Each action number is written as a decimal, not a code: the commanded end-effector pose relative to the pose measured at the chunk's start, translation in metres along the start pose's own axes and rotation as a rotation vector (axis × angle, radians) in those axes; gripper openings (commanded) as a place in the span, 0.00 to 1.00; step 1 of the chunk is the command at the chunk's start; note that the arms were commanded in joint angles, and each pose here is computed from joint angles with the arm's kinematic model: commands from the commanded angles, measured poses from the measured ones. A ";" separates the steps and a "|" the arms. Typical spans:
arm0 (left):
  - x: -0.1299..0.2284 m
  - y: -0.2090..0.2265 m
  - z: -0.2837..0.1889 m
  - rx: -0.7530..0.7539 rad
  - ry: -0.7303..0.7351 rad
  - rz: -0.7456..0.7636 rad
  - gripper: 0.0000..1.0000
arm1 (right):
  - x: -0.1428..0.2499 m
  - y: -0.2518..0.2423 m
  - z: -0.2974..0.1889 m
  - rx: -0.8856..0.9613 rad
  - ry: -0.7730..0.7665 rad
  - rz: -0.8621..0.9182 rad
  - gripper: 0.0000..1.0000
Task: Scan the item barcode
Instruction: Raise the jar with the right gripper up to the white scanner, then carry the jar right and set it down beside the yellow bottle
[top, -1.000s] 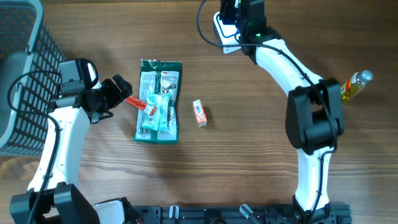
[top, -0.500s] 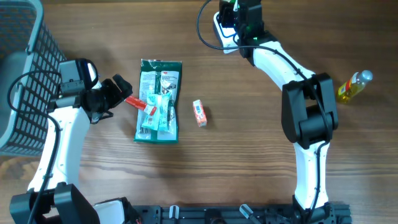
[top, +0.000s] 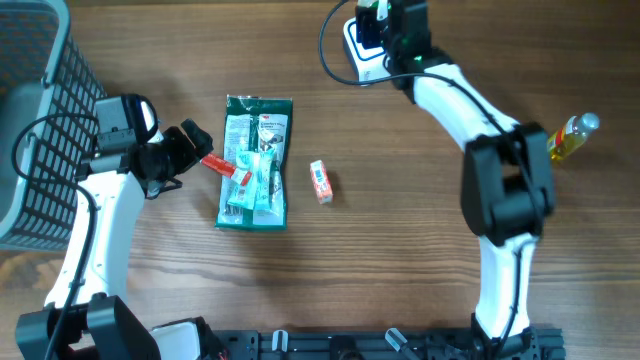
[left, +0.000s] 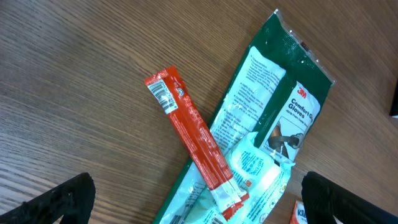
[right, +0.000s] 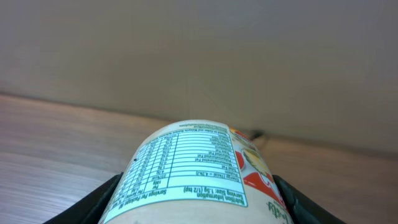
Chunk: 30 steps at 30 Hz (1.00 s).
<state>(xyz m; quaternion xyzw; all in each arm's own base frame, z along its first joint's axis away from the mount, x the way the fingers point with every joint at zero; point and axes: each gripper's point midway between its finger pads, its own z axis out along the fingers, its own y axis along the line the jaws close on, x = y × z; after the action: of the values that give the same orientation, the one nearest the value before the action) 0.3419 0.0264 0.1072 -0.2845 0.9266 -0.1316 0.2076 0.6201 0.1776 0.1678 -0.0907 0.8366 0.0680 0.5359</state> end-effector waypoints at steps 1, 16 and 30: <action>-0.004 -0.004 -0.004 0.012 -0.015 -0.002 1.00 | -0.149 -0.004 -0.123 0.014 -0.268 -0.052 0.04; -0.004 -0.004 -0.004 0.012 -0.015 -0.002 1.00 | 0.124 -0.078 -0.260 0.235 0.906 0.187 0.06; -0.004 -0.004 -0.004 0.012 -0.015 -0.002 1.00 | 0.273 -0.121 -0.255 0.345 1.047 0.330 0.34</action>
<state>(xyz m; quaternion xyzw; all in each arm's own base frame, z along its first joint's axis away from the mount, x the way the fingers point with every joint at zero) 0.3419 0.0264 0.1072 -0.2845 0.9266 -0.1316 0.2076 0.3153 -0.0095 0.0290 0.0944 0.9941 -0.0339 0.0411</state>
